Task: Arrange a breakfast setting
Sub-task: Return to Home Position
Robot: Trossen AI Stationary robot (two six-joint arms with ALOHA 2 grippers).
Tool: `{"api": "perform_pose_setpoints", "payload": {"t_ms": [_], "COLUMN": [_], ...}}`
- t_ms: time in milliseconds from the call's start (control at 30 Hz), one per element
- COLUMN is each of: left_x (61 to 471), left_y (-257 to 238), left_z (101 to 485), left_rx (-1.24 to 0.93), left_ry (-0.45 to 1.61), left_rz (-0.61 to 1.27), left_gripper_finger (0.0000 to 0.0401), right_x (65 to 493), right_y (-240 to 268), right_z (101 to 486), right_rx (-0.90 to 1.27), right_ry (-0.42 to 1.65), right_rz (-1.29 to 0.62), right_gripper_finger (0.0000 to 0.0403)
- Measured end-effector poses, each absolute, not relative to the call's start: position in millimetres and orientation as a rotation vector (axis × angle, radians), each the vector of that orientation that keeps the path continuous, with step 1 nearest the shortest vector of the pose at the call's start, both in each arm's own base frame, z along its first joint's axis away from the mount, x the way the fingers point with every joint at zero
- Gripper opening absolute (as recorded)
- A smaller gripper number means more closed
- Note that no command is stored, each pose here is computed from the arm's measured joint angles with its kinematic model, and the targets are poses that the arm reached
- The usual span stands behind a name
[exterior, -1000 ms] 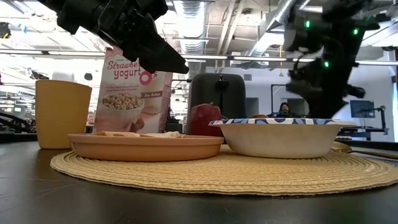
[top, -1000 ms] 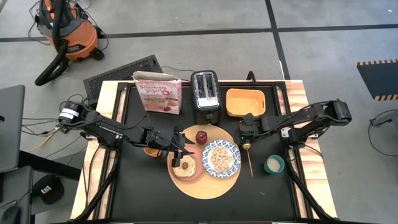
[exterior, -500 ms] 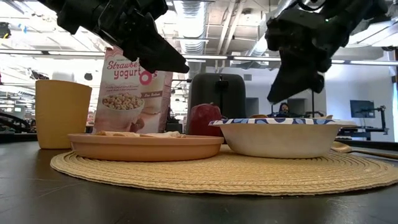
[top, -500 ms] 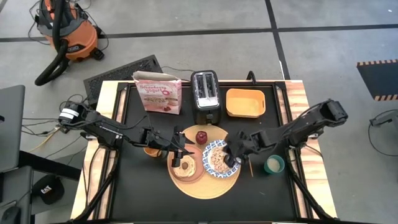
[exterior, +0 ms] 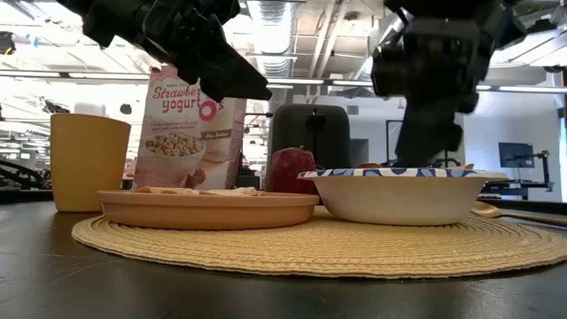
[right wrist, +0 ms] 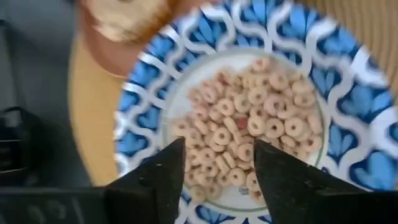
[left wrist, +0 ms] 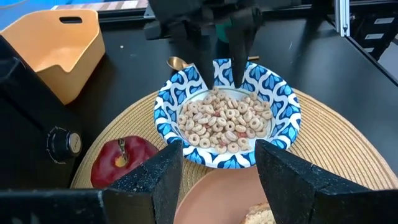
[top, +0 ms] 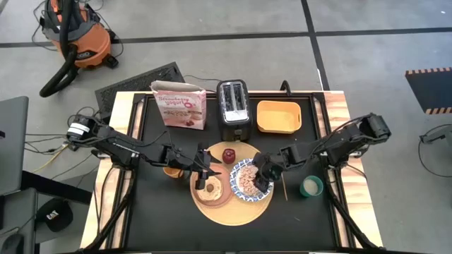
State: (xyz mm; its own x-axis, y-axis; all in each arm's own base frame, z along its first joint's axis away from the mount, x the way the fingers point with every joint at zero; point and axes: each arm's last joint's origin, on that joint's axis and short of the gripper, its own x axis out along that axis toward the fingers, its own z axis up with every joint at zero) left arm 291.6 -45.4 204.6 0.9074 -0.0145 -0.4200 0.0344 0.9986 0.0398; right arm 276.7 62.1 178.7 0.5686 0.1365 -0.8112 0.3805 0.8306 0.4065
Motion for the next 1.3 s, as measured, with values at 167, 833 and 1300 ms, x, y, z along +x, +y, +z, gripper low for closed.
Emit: {"api": "perform_pose_setpoints", "payload": {"t_ms": [167,833,1300], "left_x": [283,175,117], "left_y": [-44,-21,5], "left_z": [223,266,220], "left_rx": [0.055,0.147,0.01], "left_ry": [0.442,0.18,0.034], "left_rz": [-0.027,-0.015,0.115], "left_gripper_finger": [0.0176,0.003,0.0006], "right_x": [264,194,138], "right_y": [50,15,0], "right_z": [213,256,246], "right_rx": [0.562,0.199,0.218], "right_ry": [0.871,0.597,0.265], "right_rz": [-0.07,-0.152,-0.144], "right_gripper_finger": [0.0228,0.0068,0.0057]}}
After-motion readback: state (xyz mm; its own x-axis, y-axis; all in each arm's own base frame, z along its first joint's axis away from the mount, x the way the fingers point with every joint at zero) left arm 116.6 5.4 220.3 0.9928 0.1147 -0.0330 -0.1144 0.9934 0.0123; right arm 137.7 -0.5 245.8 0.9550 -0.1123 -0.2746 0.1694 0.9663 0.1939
